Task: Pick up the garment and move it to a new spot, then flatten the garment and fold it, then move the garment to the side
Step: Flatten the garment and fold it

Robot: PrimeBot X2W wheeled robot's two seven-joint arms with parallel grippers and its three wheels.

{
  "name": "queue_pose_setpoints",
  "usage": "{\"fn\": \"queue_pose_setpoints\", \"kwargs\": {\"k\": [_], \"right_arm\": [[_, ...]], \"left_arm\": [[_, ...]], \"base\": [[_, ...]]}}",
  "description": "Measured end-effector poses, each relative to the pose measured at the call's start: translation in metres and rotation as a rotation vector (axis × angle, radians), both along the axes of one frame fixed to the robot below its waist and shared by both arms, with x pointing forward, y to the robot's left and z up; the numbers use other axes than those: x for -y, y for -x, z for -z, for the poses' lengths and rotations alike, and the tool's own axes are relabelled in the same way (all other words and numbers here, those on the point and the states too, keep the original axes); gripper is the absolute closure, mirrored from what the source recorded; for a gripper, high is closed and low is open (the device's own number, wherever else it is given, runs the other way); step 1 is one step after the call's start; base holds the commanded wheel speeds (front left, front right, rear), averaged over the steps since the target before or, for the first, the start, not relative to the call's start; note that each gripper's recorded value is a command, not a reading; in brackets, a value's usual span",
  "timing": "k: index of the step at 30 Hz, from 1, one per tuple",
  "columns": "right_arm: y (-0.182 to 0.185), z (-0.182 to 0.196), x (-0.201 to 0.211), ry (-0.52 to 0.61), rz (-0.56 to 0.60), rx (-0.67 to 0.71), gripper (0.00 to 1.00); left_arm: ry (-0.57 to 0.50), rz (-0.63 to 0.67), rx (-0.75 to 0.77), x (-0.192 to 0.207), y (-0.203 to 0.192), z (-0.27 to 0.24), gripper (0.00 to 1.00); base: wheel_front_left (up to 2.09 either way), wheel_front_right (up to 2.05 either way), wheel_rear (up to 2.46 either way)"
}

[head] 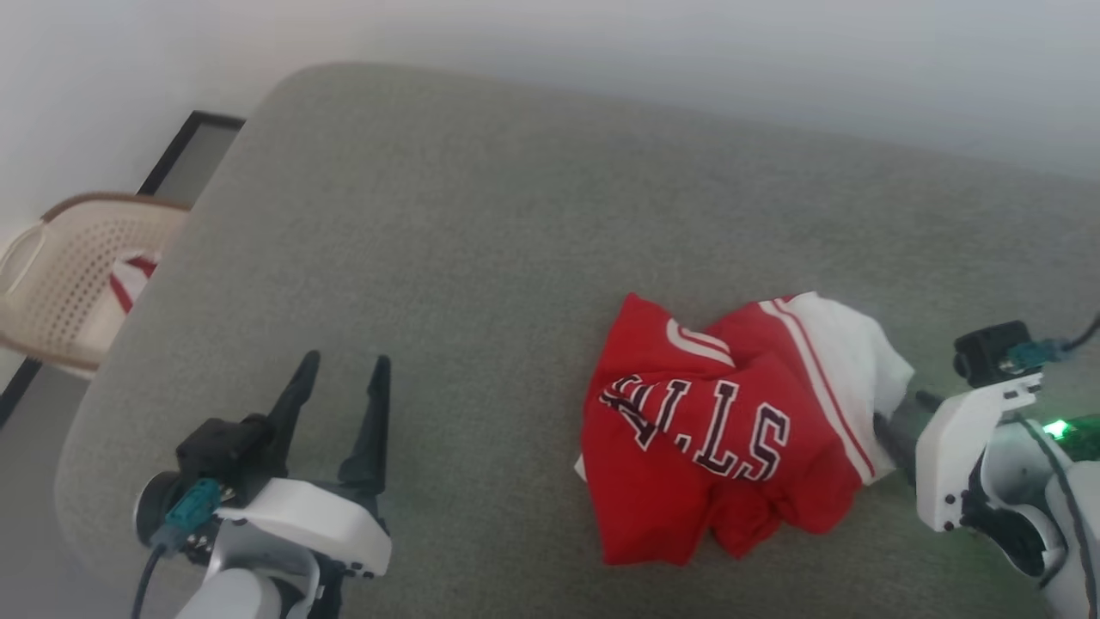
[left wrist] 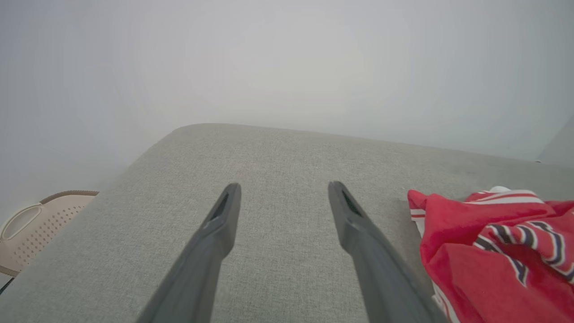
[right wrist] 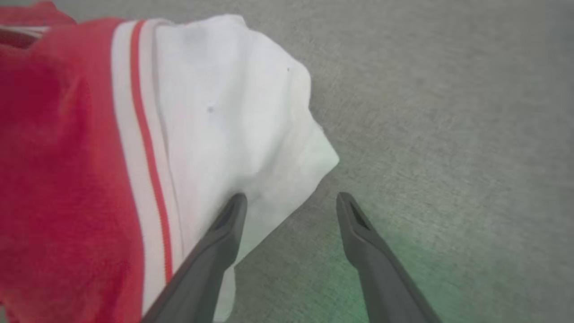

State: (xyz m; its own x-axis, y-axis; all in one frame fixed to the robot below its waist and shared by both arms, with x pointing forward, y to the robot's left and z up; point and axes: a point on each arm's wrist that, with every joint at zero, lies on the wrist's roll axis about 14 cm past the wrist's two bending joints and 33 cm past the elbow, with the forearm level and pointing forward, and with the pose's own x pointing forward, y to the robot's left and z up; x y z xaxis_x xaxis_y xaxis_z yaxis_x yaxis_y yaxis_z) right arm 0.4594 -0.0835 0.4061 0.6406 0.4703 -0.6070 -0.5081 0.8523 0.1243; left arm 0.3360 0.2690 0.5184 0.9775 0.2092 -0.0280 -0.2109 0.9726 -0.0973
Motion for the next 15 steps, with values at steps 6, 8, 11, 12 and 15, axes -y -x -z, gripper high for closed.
{"fn": "queue_pose_setpoints", "kwargs": {"k": [6,8,11,12,15], "right_arm": [[-0.005,0.020,-0.008,0.041,-0.057,-0.075,1.00],[-0.008,0.019,-0.009,0.043,-0.062,-0.070,1.00],[-0.008,0.017,-0.008,0.036,-0.061,-0.066,1.00],[-0.008,0.014,-0.006,0.033,-0.056,-0.061,1.00],[-0.011,0.006,0.008,0.041,-0.032,-0.036,1.00]], "left_arm": [[0.000,-0.011,-0.022,0.001,-0.006,0.009,0.00],[-0.001,-0.013,-0.021,0.000,-0.008,0.009,0.00],[-0.005,-0.016,-0.019,-0.001,-0.009,0.010,0.00],[-0.005,-0.014,-0.017,-0.001,-0.010,0.009,0.00],[-0.010,-0.011,-0.005,-0.001,-0.013,0.006,0.00]], "base": [[0.00,0.00,0.00],[0.00,0.00,0.00],[0.00,0.00,0.00],[0.00,0.00,0.00],[0.00,0.00,0.00]]}}
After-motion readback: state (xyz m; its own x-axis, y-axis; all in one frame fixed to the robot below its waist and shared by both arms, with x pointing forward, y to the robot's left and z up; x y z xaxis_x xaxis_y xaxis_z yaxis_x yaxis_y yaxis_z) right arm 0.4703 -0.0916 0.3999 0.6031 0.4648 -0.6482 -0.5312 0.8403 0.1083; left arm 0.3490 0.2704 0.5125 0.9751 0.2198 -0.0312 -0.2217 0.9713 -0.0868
